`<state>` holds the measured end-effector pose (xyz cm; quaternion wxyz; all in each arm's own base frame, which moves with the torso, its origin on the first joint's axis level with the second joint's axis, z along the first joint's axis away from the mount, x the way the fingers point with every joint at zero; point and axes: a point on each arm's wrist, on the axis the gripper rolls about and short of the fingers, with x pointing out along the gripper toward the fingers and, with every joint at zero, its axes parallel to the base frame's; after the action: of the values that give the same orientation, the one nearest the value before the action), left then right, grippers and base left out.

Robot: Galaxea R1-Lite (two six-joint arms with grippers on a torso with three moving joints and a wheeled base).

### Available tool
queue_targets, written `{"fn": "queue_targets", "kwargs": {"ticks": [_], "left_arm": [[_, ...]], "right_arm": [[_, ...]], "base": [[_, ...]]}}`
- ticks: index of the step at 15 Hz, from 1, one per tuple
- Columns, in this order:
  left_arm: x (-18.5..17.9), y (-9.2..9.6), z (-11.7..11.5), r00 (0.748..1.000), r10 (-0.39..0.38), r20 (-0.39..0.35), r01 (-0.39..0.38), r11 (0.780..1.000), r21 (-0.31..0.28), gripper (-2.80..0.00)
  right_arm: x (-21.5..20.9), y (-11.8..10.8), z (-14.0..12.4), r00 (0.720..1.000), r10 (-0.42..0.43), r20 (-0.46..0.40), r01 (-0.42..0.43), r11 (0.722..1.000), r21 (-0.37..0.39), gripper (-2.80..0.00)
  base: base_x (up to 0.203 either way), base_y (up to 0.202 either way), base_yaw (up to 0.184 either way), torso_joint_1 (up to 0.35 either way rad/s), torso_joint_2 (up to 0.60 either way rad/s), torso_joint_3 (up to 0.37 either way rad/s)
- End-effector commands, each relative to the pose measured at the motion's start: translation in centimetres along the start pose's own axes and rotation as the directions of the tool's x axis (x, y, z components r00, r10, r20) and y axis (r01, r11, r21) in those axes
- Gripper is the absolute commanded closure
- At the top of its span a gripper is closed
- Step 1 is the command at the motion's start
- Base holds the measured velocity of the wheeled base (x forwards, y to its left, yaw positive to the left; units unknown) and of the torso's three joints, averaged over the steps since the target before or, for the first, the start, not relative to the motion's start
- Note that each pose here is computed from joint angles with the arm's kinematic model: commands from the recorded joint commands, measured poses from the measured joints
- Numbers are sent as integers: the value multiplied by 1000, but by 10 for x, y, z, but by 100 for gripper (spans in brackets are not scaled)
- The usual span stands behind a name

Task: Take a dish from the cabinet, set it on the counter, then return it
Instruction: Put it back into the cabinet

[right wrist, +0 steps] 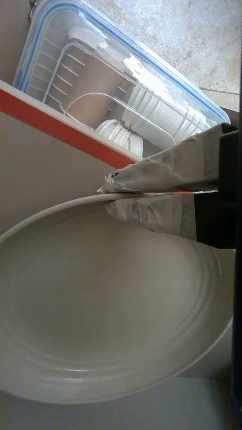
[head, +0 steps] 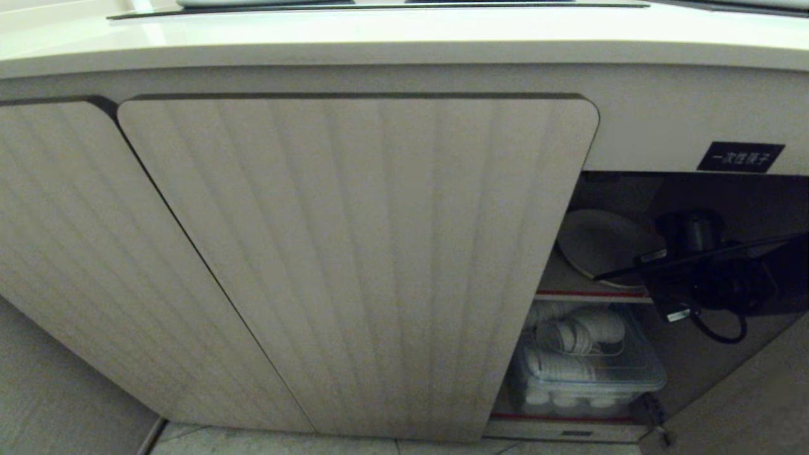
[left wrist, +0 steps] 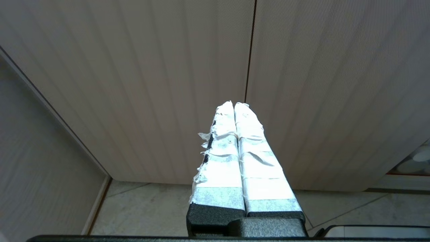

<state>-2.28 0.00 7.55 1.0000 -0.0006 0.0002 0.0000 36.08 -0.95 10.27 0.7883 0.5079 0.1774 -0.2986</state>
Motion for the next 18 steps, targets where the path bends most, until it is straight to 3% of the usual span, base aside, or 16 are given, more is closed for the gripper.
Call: {"fn": "queue_targets", "kwargs": {"ticks": [1,9,18], "left_arm": [[0,0,0,1000,0,0,0,1000,0,0],[0,0,0,1000,0,0,0,1000,-2,0],[0,0,0,1000,0,0,0,1000,0,0]], "right_arm": [[1,0,0,1000,1,1,-1,1000,9,0],[4,-4,-2,999,-30,-20,30,1000,-2,0],[3,2,0,1000,-9,-20,9,1000,0,0]], "base": [[0,0,0,0,0,0],[0,0,0,0,0,0],[0,0,0,0,0,0]]}}
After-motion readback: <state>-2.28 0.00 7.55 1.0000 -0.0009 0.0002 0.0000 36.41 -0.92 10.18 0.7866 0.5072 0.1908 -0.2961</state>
